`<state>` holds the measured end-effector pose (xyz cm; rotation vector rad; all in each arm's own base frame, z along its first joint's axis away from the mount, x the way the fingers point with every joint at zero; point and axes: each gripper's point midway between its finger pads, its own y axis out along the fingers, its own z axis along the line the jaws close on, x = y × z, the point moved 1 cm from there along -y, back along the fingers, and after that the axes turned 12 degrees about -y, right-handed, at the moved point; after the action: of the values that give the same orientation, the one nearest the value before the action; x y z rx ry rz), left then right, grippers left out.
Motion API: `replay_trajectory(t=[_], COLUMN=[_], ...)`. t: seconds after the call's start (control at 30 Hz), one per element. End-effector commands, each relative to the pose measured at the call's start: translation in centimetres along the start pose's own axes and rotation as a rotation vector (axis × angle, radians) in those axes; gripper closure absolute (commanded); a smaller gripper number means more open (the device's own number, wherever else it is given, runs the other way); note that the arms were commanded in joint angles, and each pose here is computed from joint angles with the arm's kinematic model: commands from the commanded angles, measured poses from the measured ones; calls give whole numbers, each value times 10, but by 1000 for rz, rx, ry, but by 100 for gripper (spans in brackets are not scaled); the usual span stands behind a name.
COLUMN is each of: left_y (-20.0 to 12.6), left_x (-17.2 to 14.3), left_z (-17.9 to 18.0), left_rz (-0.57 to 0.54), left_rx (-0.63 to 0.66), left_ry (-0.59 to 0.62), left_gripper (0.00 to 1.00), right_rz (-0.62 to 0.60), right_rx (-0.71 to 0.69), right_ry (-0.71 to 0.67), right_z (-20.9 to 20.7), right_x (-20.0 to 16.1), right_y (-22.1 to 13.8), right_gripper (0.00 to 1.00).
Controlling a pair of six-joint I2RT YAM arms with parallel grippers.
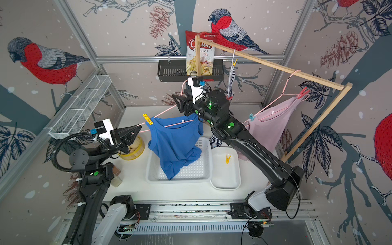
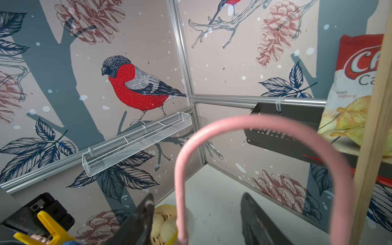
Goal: Remove the clothespins securing tank tops to the hanger
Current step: Adjust the hanger.
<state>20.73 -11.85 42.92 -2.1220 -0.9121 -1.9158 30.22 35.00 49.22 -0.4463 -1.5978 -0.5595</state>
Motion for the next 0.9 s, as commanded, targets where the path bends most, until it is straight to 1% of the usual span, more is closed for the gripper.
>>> replay_trajectory(t=[0.0,0.03,0.1,0.13,0.27,0.37,0.47,0.53,0.57,0.6,0.63,0.67,0.7,0.77,0.87], left_y=[0,0,0,1,2,2,3,4,5,6,7,8,9,11,15], left_x=[13,13,13,13,12,13,13,13,13,15,16,17,18,21,27], left_z=[-8,-8,-8,-7,-2,2,4,4,4,3,4,5,5,4,-1], left_rz=[-35,-34,-30,-26,10,34,68,87,97,105,110,114,117,122,115], left_rx=[-15,-15,-11,-5,37,75,95,92,89,86,86,85,85,73,17], left_ry=[79,78,73,68,51,50,43,40,32,29,22,18,12,10,-1], left_gripper=[100,100,100,100,100,100,99,90,78,53,32,22,16,10,9], right_rz=[-35,-35,-38,-41,-45,-35,-36,-31,-28,-26,-23,-19,-20,-23,-28], right_rx=[37,34,32,32,32,29,29,37,45,51,55,59,62,67,112], right_ry=[22,27,29,29,43,45,45,38,30,22,14,5,-2,-14,-39], right_z=[8,7,6,6,2,-3,-9,-12,-13,-14,-15,-16,-17,-20,-15], right_x=[4,3,1,1,-1,-6,-10,-13,-15,-16,-18,-21,-21,-23,-25], right_y=[2,2,0,-1,-8,-13,-20,-25,-27,-30,-32,-34,-37,-41,-46], right_gripper=[53,57,71,76,92,100,100,100,100,100,100,100,100,100,100])
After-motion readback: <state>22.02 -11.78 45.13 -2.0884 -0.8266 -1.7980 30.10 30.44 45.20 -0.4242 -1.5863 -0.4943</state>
